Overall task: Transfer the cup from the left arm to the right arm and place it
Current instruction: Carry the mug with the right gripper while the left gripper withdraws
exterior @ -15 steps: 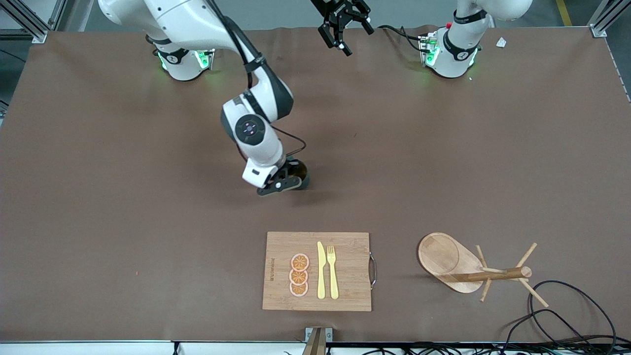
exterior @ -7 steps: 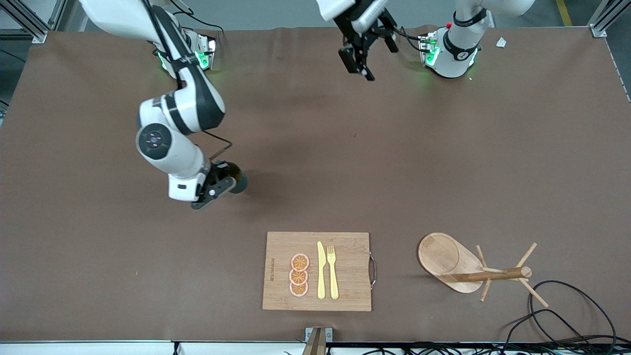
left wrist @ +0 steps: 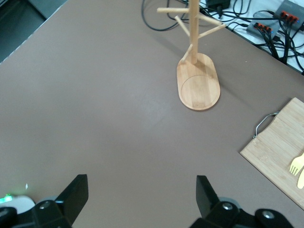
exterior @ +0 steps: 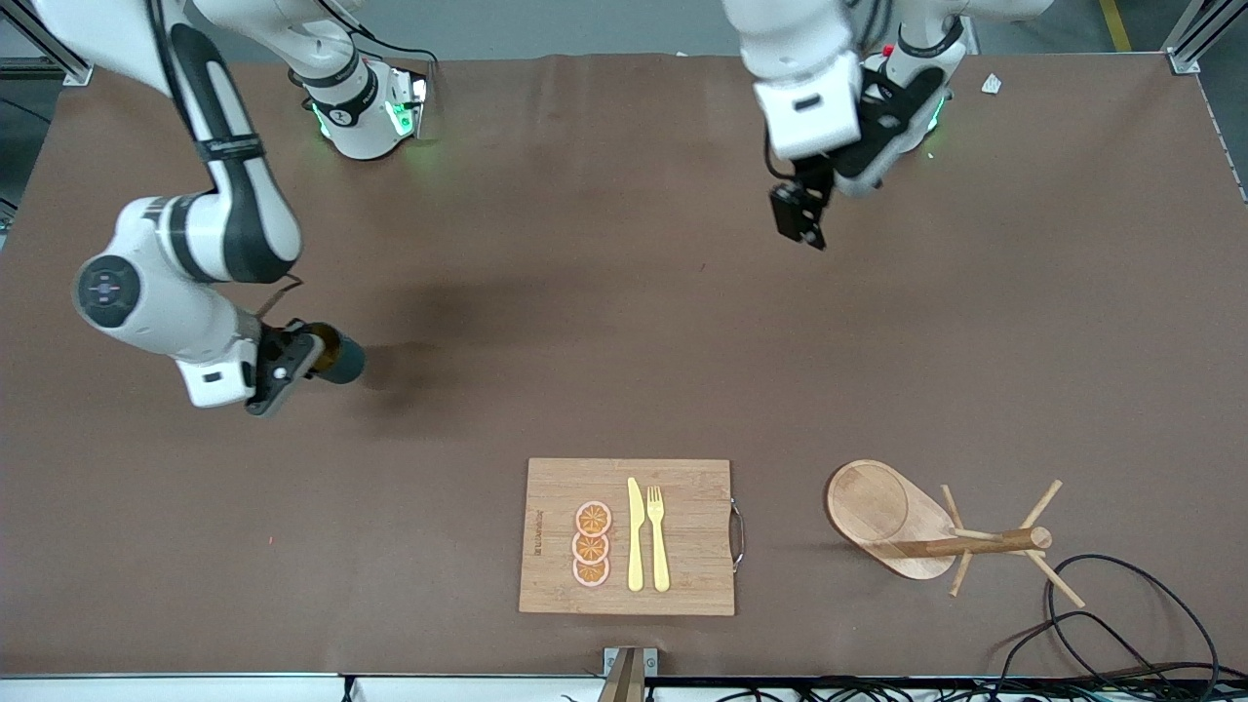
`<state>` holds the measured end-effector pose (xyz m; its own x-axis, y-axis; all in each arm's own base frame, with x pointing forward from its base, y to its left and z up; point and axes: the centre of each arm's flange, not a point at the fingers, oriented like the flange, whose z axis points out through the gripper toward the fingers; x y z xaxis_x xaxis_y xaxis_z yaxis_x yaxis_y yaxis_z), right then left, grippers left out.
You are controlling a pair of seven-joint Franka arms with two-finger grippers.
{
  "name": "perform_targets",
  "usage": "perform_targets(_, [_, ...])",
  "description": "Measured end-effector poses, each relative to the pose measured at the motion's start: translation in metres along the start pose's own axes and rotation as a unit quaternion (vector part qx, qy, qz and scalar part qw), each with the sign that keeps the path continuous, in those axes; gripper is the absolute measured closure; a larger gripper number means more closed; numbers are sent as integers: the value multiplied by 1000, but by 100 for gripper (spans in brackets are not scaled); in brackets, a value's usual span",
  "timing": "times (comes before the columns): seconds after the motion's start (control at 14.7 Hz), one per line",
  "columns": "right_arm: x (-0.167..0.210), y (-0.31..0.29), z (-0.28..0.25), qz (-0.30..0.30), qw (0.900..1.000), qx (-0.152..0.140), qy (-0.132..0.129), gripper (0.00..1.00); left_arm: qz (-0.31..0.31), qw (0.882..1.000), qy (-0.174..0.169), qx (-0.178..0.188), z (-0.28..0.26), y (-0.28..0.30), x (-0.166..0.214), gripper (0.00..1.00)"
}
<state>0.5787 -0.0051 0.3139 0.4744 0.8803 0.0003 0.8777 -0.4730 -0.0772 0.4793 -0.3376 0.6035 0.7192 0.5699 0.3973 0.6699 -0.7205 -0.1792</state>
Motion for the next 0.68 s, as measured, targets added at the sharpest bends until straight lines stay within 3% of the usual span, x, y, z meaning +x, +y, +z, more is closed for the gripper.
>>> perform_targets(0.2, [-51,23,6,-88,996,-22,7,96,46,998,-28,-11,17,-9,60,0])
perform_targets(0.34, [-81,29,15,-115,993,-26,7,96,66,996,-50,-27,26,-20,94,0])
perform_targets(0.68, [-90,14,43,-143,989,-28,6,96,135,986,-81,-53,42,-49,153,0])
